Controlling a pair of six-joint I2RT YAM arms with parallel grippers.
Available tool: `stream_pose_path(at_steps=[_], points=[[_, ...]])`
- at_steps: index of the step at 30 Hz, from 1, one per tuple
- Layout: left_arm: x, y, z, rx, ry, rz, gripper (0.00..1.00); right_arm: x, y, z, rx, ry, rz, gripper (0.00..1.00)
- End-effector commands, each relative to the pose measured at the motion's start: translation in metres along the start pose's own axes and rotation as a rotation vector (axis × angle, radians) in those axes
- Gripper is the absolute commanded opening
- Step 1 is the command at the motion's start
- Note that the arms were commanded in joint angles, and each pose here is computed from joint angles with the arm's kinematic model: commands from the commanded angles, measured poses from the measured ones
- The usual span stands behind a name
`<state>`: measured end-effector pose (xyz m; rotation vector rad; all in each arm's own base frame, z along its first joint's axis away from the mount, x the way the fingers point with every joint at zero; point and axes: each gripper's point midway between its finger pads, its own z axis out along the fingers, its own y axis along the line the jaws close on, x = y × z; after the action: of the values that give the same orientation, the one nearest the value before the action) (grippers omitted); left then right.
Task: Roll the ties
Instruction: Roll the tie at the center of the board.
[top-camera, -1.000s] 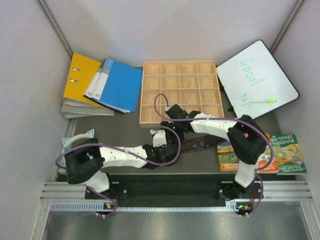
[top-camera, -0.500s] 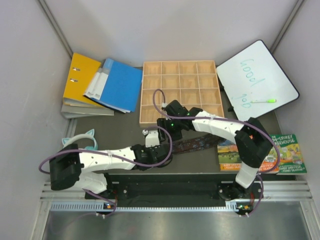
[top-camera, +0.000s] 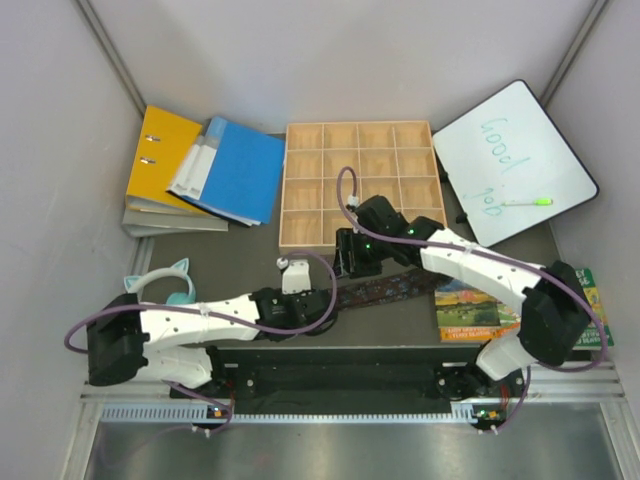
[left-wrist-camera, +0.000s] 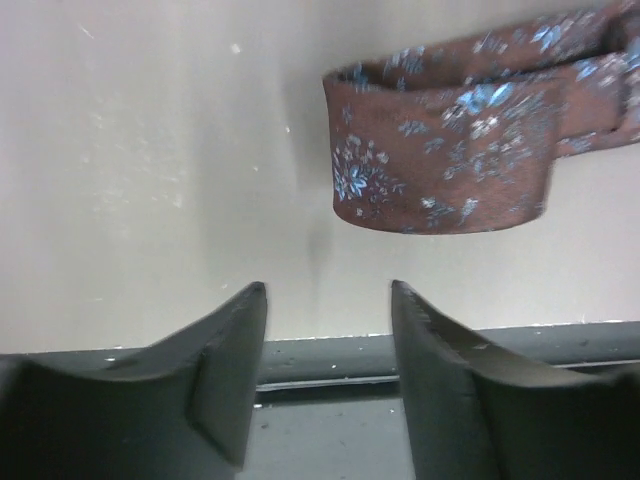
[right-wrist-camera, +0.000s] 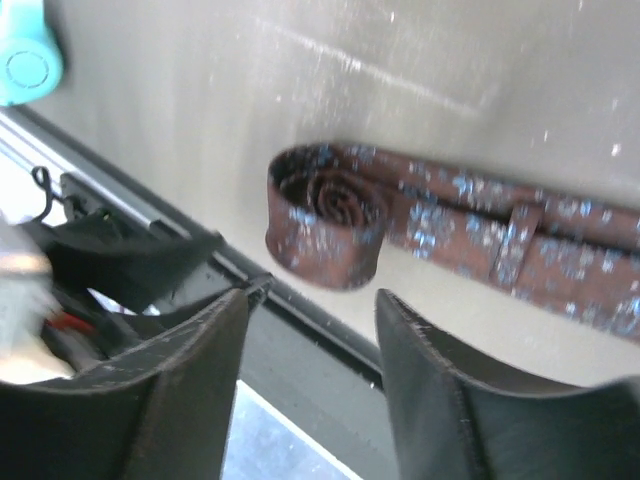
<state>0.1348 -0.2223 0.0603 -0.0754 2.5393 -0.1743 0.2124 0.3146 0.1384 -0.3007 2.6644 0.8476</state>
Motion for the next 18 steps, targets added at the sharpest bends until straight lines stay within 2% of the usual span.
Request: stream_pose_path(at_steps=[1, 3, 9, 18], points=[[-0.04, -0.002, -0.029, 0.053, -0.106, -0.004, 0.61, 0.011, 0.013, -0.012, -0.073, -0.026, 0.017, 0.5], [-0.051, 0.002, -0.034, 0.051, -0.116, -0.007, 0.63, 0.017, 0.015, -0.01, -0.074, -0.021, 0.017, 0.47], [-0.068, 0.021, -0.041, 0.044, -0.12, -0.036, 0.65, 0.034, 0.008, 0.01, -0.038, 0.027, 0.003, 0.47], [-0.061, 0.027, -0.032, 0.09, -0.08, -0.076, 0.66, 0.048, -0.001, 0.044, -0.035, 0.079, 0.003, 0.48]])
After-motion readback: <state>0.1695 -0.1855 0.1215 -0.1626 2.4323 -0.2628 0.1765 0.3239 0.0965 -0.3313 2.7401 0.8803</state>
